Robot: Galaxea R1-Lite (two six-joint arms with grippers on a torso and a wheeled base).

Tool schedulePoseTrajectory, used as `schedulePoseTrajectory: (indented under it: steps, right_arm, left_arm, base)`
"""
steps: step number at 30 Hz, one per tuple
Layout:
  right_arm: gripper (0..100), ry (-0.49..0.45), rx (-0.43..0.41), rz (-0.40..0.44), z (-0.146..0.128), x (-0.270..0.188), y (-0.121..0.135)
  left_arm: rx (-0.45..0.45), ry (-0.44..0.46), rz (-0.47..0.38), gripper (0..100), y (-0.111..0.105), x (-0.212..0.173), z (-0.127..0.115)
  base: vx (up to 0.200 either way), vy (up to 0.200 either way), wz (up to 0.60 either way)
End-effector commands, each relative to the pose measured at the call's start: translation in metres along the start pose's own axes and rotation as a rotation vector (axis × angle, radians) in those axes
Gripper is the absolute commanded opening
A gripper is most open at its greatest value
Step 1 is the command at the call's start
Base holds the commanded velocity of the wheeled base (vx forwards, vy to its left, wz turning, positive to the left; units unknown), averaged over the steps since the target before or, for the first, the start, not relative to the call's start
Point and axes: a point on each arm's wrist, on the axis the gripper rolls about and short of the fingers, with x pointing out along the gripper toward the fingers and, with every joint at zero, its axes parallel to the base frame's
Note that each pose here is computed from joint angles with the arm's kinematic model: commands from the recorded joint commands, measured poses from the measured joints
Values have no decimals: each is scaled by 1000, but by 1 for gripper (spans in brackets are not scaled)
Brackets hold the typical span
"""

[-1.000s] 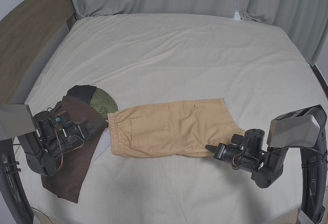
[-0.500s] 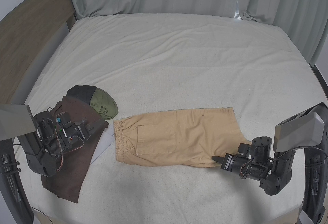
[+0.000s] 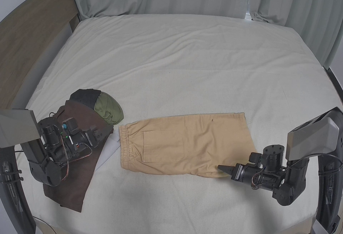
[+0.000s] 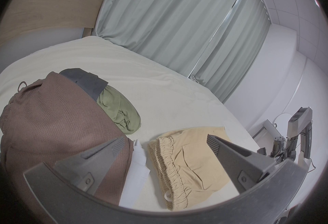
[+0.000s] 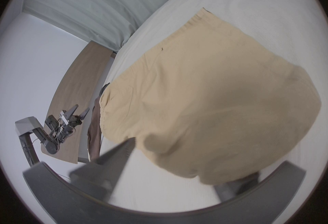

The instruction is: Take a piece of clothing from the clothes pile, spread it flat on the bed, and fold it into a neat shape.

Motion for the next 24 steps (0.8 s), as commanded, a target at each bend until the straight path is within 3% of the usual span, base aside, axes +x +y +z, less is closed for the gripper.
schedulePoseTrajectory:
  steps: [1,9,13,24]
  right_arm:
    - [100,43,-7,-10,-10,-7,2]
    - [100,166,-39,-13,-37,-25,13]
    - [100,202,-58,28,-42,-35,25]
    - [100,131,-110,240,-16,-59,61]
  left_arm:
    - [-4,1,-5,100,-1,0,0]
    - [4,-13,-9,100,0,4,3]
    - [5,-16,-10,100,0,3,4]
    - [5,-2,-28,100,-1,2,2]
  base:
    - [0,0,0]
    - [0,0,0]
    - [0,0,0]
    - [0,0,0]
